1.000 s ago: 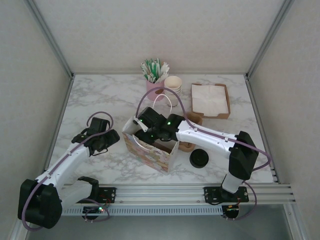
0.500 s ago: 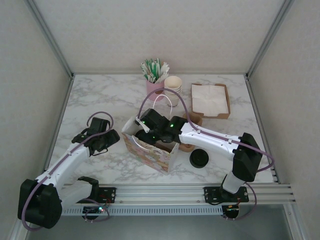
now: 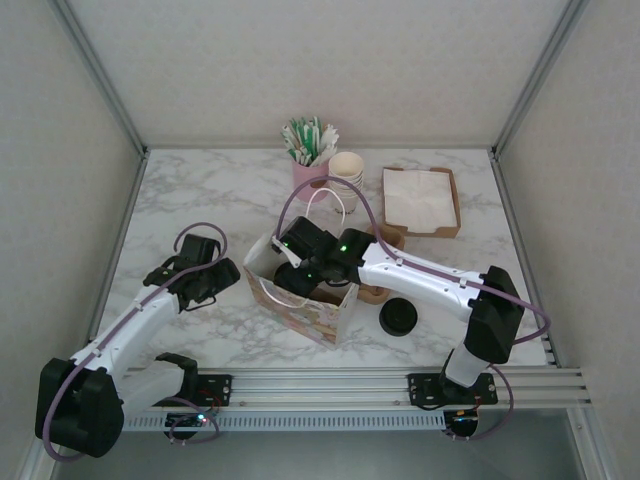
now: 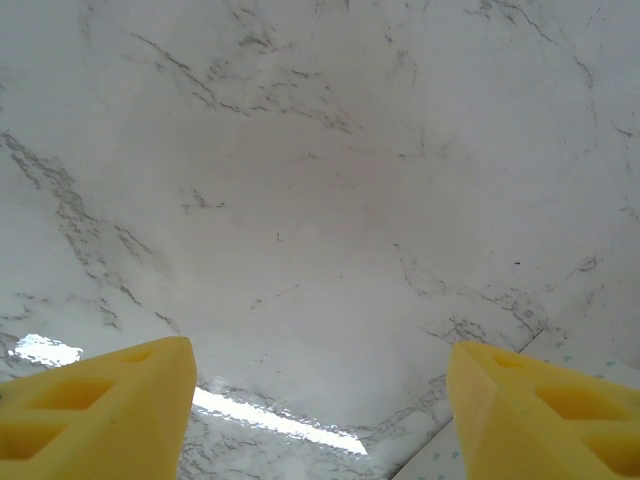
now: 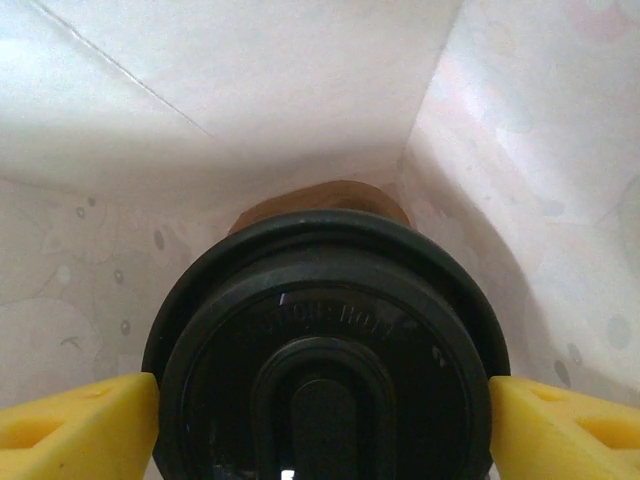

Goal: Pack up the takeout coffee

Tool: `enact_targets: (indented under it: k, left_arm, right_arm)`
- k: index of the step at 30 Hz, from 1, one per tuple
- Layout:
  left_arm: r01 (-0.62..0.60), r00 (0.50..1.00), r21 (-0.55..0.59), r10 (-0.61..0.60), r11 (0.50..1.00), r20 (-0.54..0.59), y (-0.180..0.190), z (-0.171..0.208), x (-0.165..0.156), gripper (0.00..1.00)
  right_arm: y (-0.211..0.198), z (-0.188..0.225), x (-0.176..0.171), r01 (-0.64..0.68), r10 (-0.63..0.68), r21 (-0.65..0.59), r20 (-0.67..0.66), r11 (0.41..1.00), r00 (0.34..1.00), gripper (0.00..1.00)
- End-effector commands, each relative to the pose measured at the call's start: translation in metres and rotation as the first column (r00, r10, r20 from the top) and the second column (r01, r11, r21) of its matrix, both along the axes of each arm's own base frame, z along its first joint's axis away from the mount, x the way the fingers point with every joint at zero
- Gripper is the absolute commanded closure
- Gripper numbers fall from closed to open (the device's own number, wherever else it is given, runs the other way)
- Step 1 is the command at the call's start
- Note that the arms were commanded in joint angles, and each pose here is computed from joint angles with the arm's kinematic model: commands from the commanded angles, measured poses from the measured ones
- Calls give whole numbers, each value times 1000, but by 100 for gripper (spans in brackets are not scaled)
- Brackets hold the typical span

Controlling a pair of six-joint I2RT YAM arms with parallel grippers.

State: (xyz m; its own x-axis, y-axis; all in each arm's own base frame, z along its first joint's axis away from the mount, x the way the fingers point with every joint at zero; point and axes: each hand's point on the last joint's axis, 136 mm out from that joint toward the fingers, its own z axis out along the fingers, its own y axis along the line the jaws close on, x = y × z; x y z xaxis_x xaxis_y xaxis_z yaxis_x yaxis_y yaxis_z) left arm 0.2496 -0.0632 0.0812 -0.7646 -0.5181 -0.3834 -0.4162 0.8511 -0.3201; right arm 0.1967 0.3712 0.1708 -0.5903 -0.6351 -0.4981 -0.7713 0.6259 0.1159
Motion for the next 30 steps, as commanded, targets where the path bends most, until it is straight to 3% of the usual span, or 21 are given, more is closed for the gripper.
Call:
enact_targets:
  k: [1,16,30]
  left_arm:
    - [-12,1000,9,12,1000,4,1,8,2,33]
    - [-10,1000,14,10,1000,0,0,6,2,33]
    - [-7,1000,14,7,1000,-3,-1,5,2,33]
  right_arm:
    - [-10,-12,-13,-8,4,-80,-49,997,999,14]
    - [-1,25,-3,7,-6,-23,11,1000,1000,7]
    - [2,42,1,17,-16,-5,39,1000,999,12]
